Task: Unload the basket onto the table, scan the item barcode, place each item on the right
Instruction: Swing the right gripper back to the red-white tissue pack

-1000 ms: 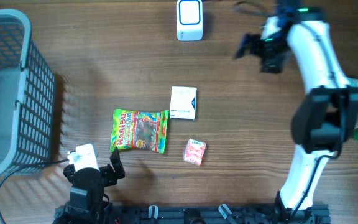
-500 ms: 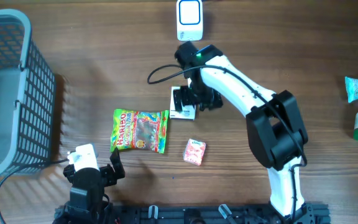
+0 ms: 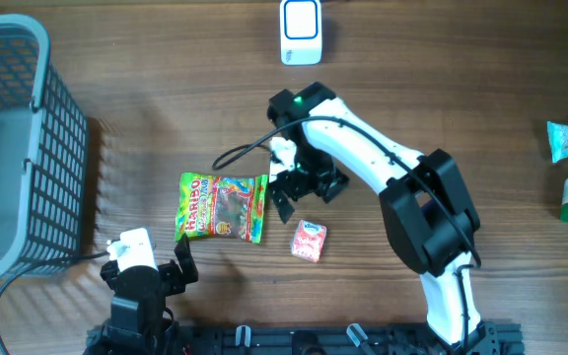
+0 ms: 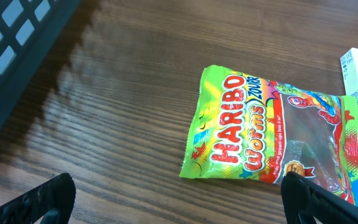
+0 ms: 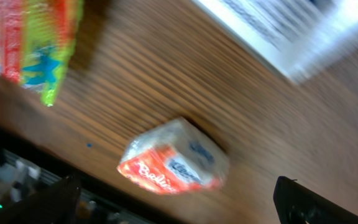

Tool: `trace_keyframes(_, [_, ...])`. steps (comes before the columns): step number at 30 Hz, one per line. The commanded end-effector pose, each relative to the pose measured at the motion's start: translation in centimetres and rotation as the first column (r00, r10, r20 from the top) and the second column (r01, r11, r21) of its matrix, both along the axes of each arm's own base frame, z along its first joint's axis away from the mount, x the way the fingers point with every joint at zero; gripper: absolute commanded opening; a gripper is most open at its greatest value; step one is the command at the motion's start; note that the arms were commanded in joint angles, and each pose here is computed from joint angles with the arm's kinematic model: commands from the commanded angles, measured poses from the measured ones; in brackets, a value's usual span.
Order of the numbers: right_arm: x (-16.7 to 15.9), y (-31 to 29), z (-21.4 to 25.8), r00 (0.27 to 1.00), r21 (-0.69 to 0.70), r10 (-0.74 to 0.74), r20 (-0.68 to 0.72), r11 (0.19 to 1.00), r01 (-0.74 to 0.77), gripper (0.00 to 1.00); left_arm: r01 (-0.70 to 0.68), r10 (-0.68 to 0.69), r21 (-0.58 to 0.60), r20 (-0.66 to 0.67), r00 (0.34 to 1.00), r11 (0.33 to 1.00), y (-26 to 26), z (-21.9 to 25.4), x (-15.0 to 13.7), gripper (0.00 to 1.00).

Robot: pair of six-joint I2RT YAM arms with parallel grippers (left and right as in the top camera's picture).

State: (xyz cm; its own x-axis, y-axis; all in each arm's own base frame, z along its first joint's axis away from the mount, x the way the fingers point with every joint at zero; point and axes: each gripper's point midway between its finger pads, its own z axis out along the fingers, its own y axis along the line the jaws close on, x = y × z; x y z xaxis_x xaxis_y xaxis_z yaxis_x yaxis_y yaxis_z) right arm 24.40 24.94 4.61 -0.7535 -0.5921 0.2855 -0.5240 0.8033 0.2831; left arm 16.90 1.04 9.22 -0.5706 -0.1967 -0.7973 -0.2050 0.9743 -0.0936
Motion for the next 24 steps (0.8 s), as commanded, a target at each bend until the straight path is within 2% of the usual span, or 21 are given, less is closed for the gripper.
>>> trace_keyframes(1, [-0.4,-0.4,-1.7,0.984,0.065,0.174,0.034,0.982,-0.176,1.0,0.005,-0.005,-0.007,0.009,1.0,1.0,-0.1,0.2,0.0,1.0])
trace_keyframes(6, [-1.7,-2.4,-6.5,0.975,0.03,0.218,0.05,0.975,-0.22,1.0,0.005,-0.005,-0.007,0.009,1.0,1.0,-0.1,0.2,0.0,1.0])
trace_keyframes(7, [-2.2,-2.7,-6.9,0.971,0.034,0.235,0.037,0.971,-0.236,0.95,0.005,-0.005,-0.007,0.009,1.0,1.0,-0.1,0.2,0.0,1.0])
trace_keyframes(11, [-2.6,-2.5,-7.2,0.97,0.063,0.239,0.029,0.969,-0.241,0.43,0.005,-0.005,-0.007,0.009,1.0,1.0,-0.1,0.2,0.0,1.0])
trace_keyframes(12, [-2.6,-2.5,-7.2,0.971,0.063,0.239,0.029,0.969,-0.24,0.26,0.005,-0.005,-0.007,0.009,1.0,1.0,-0.1,0.2,0.0,1.0])
trace_keyframes(13, [-2.6,-2.5,-7.2,0.971,0.062,0.238,0.029,0.969,-0.239,0.04,0.005,-0.005,-0.007,0.009,1.0,1.0,-0.1,0.2,0.0,1.0])
trace_keyframes(17, [-3.1,-1.4,-6.3,0.982,0.107,0.19,-0.01,0.976,-0.187,0.04,0.005,-0.005,-0.007,0.009,1.0,1.0,-0.1,0.2,0.0,1.0])
trace_keyframes(21, [-1.7,0.2,-3.5,0.994,0.114,0.113,-0.009,0.987,-0.111,0.04,0.005,-0.005,-0.007,0.009,1.0,1.0,-0.1,0.2,0.0,1.0])
trace_keyframes(22, [-1.2,0.6,-2.5,0.994,0.118,0.109,0.0,0.987,-0.108,0.09,0.005,-0.005,-0.007,0.009,1.0,1.0,-0.1,0.2,0.0,1.0])
trace_keyframes(23, [-0.6,1.1,-1.2,0.997,0.109,0.076,0.004,0.991,-0.076,0.39,0.005,-0.005,-0.007,0.009,1.0,1.0,-0.1,0.2,0.0,1.0])
trace_keyframes(24, [-0.2,1.4,-0.2,0.998,0.105,0.054,0.007,0.993,-0.055,0.94,0.005,-0.005,-0.007,0.009,1.0,1.0,-0.1,0.2,0.0,1.0])
